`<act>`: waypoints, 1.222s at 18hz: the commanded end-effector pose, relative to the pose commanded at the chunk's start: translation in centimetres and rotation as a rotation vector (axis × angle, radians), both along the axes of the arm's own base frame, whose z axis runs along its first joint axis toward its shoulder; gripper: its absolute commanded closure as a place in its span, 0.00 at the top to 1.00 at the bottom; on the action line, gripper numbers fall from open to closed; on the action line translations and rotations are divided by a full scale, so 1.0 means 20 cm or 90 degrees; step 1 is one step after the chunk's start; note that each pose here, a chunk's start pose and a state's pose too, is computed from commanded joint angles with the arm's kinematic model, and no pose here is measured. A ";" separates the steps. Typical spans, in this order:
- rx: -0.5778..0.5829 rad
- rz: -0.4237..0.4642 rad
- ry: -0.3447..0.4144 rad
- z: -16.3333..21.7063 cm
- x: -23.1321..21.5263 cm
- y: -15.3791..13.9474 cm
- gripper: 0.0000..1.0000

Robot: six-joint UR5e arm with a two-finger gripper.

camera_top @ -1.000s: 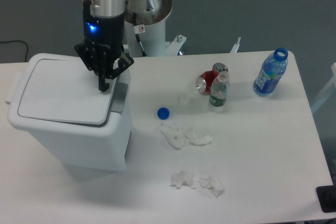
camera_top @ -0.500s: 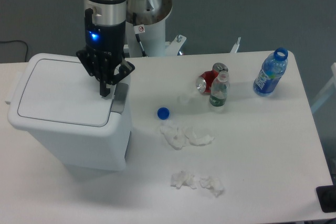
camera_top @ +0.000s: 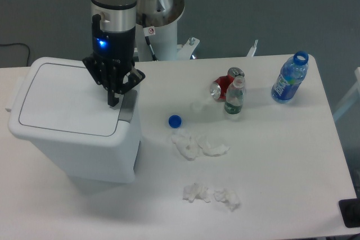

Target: Close the trash can

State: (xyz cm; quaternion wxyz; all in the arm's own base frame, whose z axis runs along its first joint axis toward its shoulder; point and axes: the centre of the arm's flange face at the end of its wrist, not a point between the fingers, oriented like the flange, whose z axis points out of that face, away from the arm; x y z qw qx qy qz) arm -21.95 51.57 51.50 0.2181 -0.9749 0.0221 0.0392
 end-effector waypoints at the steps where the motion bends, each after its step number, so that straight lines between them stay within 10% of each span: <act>1: 0.009 0.004 0.006 0.04 -0.02 0.00 0.03; 7: 0.046 0.067 -0.005 0.11 -0.36 -0.12 0.55; 9: 0.029 0.076 -0.007 0.00 -0.52 -0.14 1.00; 15: 0.006 0.136 0.000 -0.34 -1.07 -0.20 1.00; 22: -0.157 0.066 0.071 -0.79 -1.43 -0.28 1.00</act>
